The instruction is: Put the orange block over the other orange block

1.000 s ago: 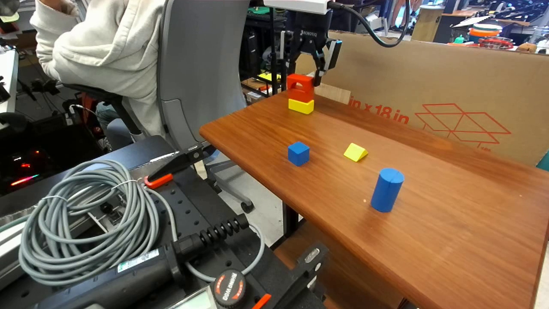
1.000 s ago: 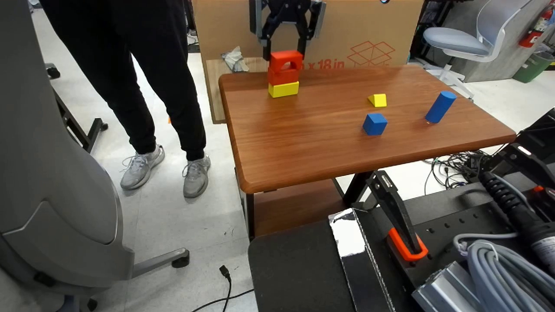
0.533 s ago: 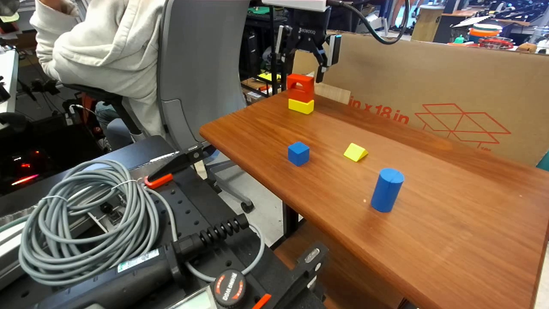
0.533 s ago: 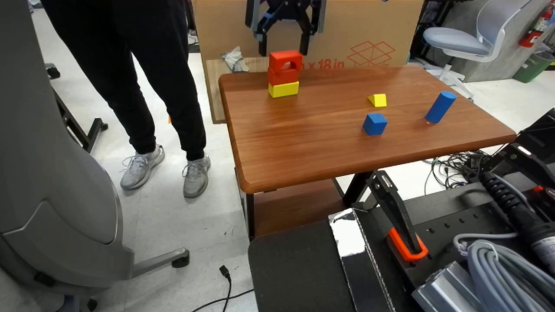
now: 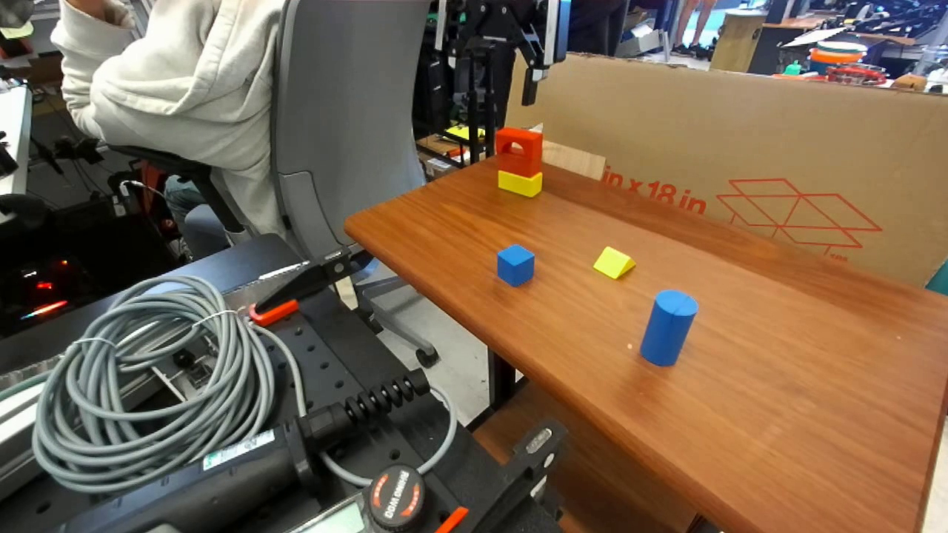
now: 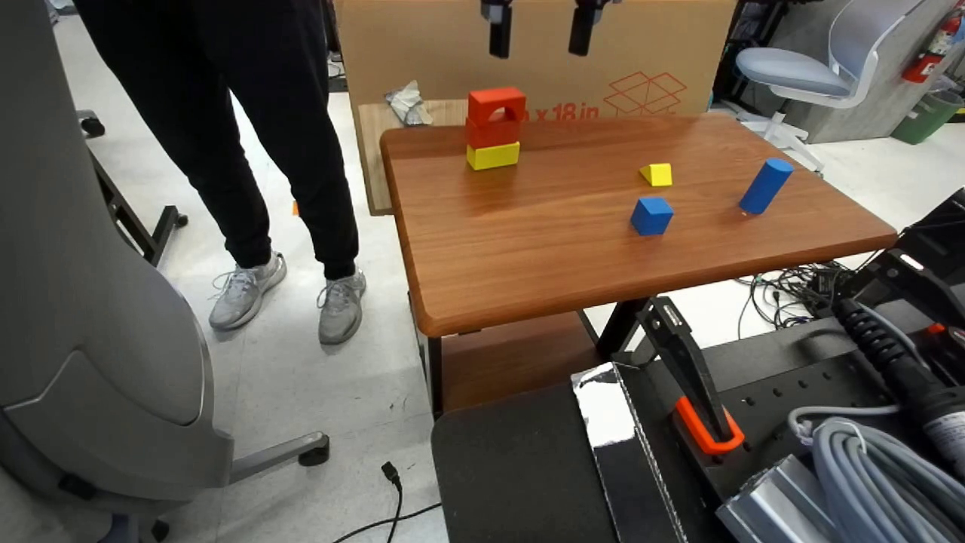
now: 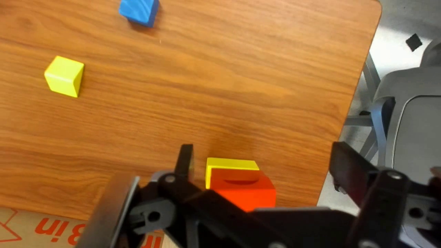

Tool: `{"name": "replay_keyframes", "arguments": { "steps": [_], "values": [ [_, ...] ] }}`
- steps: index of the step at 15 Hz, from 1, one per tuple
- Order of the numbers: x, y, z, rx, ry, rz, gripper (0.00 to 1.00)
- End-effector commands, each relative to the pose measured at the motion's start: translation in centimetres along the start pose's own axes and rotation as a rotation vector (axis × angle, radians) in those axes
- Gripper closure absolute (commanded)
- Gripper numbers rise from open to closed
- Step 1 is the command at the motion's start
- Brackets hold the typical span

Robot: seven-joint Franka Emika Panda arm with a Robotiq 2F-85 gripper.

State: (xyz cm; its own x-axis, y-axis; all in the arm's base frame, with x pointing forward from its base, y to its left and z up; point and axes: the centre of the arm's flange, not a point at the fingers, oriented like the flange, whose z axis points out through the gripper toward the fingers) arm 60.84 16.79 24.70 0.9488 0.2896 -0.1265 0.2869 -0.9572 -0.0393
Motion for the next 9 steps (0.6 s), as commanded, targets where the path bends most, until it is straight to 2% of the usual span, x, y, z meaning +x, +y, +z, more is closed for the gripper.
{"name": "replay_keyframes", "arguments": {
  "steps": [1, 9],
  "values": [
    [-0.9, 0.2, -0.4, -0.003, -0.004, 0.003, 0.00],
    [-2.0, 0.3, -0.2, -0.005, -0.012, 0.006, 0.00]
  ]
}}
